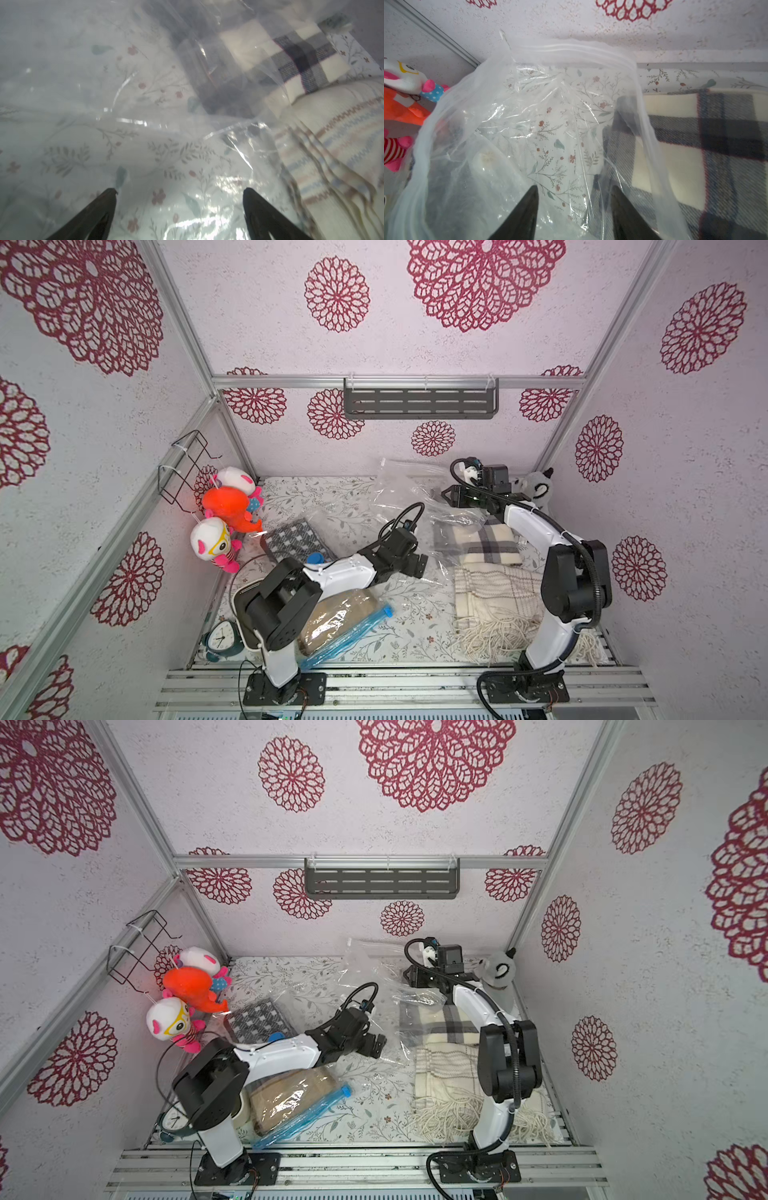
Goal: Take the scarf out of the vacuum bag
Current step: Adjust the vacuum bag at the center of the board.
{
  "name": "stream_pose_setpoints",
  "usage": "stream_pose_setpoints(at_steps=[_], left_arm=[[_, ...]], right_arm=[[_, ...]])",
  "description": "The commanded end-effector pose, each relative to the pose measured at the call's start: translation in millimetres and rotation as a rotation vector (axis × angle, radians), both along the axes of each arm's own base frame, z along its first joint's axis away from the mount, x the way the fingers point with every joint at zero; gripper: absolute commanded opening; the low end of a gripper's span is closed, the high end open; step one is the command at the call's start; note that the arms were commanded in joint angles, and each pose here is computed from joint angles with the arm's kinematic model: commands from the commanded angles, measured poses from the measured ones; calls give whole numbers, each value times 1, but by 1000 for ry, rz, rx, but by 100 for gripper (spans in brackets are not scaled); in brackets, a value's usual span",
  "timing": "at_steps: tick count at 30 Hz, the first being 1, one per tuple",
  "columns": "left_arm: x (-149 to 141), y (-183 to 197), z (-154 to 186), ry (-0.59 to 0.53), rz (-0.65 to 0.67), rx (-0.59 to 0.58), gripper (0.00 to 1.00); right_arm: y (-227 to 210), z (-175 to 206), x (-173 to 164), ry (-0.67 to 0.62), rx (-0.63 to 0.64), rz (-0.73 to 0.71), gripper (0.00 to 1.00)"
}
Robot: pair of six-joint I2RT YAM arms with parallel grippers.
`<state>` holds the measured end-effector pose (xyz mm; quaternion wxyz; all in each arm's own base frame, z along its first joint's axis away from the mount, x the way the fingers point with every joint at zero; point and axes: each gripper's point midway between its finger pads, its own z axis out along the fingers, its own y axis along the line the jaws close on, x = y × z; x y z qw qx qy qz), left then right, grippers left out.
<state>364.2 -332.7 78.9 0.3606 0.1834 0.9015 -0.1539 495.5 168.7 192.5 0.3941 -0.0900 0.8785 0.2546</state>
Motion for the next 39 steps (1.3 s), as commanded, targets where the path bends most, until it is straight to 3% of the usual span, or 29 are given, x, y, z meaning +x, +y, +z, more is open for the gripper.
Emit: stream_pose_setpoints(at_steps=[1,3,9,11,16,22,25,30,33,39], left_arm=[[62,28,0,-58,126,-1,98],[86,37,-14,-29,142,-17,98],[145,46,21,-124,159,-15,98],[168,42,37,-153,139,-39,98],[185,20,74,-236,61,8,98],[157,39,73,-188,116,81,99],[131,65,79,-155,173,122,98],[102,104,118,-173,230,170,98],[85,119,116,-111,239,242,98],[53,130,110,-62,218,226,99]], right_arm=[[-11,13,-11,26,-21,-63,51],[-21,0,-21,106,-66,-95,51],[-36,-28,-45,220,-105,-164,50],[-36,-29,-48,218,-63,-167,50],[-25,-24,-51,205,14,-134,50],[-48,-14,-57,178,3,-286,51],[-75,4,-68,109,-41,-425,61],[-83,53,-86,-28,-41,-473,68],[-49,59,-98,-23,-1,-329,69],[55,42,-152,-11,91,67,71]])
